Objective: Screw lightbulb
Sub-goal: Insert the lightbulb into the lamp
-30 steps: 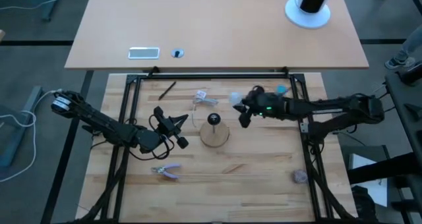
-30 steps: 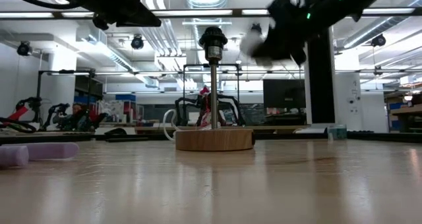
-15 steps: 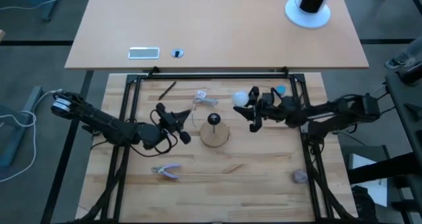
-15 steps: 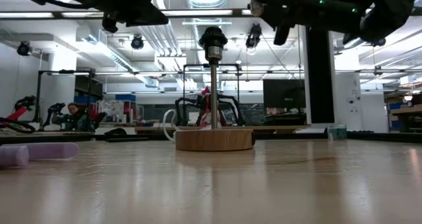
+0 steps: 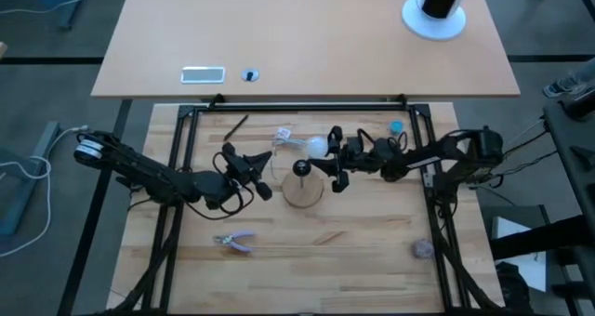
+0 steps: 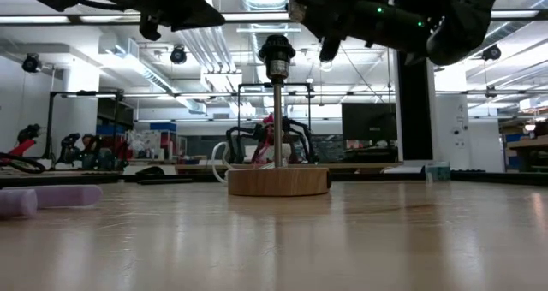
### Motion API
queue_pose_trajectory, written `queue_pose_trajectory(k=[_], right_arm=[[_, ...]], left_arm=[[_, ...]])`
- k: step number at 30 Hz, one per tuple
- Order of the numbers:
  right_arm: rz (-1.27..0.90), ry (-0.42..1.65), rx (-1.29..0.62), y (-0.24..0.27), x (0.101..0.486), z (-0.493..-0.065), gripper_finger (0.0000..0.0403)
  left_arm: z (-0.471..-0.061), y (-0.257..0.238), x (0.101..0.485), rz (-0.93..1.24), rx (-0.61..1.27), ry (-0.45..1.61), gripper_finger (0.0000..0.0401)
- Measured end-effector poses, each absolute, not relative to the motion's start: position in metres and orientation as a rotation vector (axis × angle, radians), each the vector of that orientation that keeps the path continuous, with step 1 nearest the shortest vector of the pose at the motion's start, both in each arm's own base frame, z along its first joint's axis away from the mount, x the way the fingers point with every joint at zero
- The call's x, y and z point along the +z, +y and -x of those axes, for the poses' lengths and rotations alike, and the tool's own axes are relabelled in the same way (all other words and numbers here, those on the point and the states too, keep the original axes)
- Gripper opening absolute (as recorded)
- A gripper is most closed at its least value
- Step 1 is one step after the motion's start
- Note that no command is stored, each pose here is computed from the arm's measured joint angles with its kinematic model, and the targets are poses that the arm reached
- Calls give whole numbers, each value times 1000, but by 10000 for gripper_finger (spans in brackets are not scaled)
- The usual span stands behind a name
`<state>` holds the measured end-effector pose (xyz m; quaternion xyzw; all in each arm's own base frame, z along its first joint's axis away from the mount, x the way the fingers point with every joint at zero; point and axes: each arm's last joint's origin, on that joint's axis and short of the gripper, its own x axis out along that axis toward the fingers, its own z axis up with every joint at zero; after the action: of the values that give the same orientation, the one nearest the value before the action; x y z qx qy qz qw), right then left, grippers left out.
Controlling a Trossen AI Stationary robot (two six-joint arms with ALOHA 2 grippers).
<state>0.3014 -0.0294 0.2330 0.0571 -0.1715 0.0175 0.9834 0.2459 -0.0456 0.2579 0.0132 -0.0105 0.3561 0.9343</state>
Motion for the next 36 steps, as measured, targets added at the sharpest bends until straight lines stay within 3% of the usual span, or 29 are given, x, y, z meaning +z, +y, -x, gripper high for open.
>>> queue_pose_trajectory(k=[15, 36], right_arm=[[-111, -308, 61, -27, 222, -326, 122], [-53, -249, 30, -28, 211, -330, 122]], left_arm=[[-246, -45, 260, -23, 724, -34, 0], [-254, -47, 252, -67, 653, -11, 0]])
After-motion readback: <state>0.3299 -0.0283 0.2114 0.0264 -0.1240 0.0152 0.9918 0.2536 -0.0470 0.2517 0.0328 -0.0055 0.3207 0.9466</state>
